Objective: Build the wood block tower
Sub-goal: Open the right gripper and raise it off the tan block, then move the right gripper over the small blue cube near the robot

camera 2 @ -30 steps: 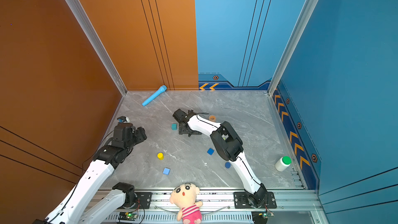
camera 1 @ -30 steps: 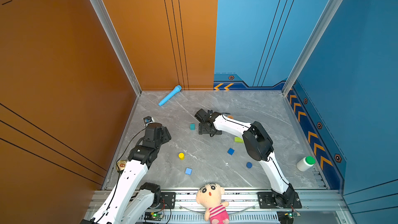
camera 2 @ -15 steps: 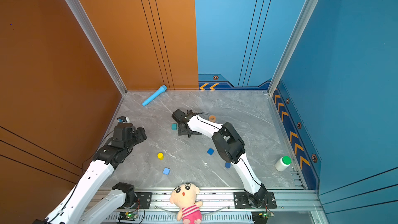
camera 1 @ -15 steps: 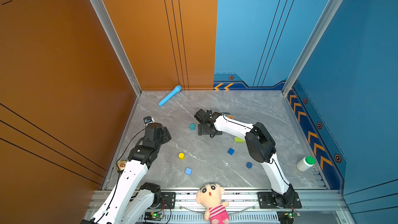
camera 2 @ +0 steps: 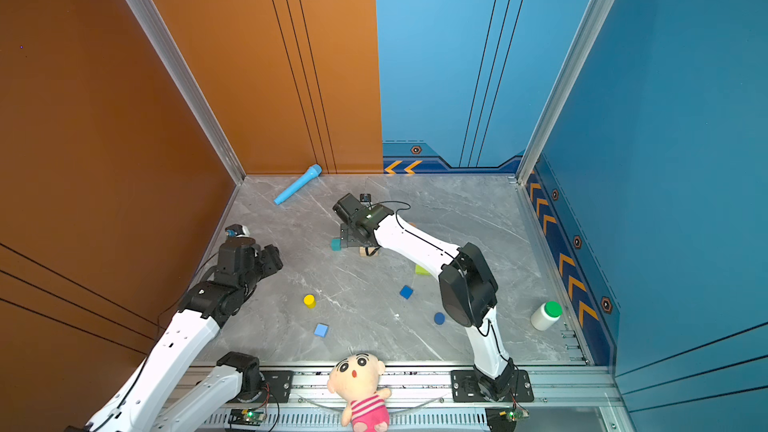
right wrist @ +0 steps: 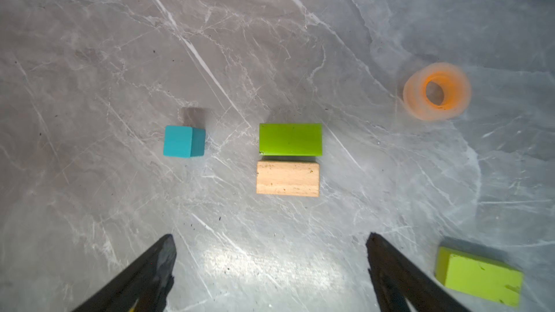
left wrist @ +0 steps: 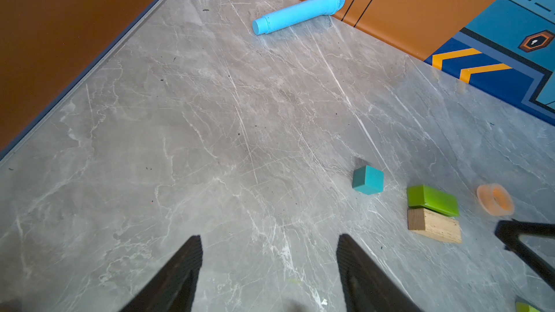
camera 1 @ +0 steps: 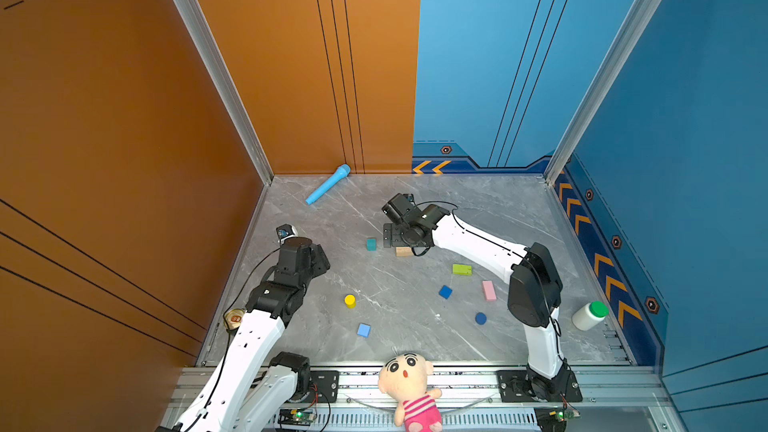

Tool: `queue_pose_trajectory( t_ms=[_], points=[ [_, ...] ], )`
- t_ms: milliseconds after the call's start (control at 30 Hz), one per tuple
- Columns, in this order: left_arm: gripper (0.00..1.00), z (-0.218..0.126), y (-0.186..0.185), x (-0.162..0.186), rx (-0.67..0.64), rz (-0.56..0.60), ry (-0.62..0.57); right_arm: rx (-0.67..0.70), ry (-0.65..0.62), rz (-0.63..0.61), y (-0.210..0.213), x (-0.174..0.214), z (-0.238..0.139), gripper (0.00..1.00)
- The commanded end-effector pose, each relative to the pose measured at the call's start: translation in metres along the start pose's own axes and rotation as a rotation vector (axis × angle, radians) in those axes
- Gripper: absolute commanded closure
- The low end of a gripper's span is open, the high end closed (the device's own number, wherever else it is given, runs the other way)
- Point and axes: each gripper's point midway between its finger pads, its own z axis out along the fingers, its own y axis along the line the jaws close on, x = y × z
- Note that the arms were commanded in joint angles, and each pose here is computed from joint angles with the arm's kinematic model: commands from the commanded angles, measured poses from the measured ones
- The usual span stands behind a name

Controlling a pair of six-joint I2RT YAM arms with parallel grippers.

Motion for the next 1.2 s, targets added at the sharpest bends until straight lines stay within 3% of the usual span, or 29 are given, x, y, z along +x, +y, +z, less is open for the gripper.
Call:
queue_pose_trajectory(
  t_ms=[0, 567, 733, 1167],
  points=[
    [0.27, -0.001, -0.008, 0.004, 0.04, 0.013, 0.012, -0.02, 0.031, -0.081, -0.005, 0.013, -0.022, 0.0],
    [0.28, -0.001, -0.051, 0.028, 0.163, 0.143, 0.147, -0.065, 0.068, -0.131, -0.051, 0.056, -0.061, 0.08],
    [0.28, -0.004, -0.055, 0.033, 0.151, 0.172, 0.166, -0.177, 0.075, -0.263, -0.013, 0.078, -0.075, 0.18],
    [0.28, -0.039, -0.027, 0.014, 0.08, 0.126, 0.084, -0.406, 0.252, -0.678, 0.085, 0.175, -0.075, 0.18]
  ],
)
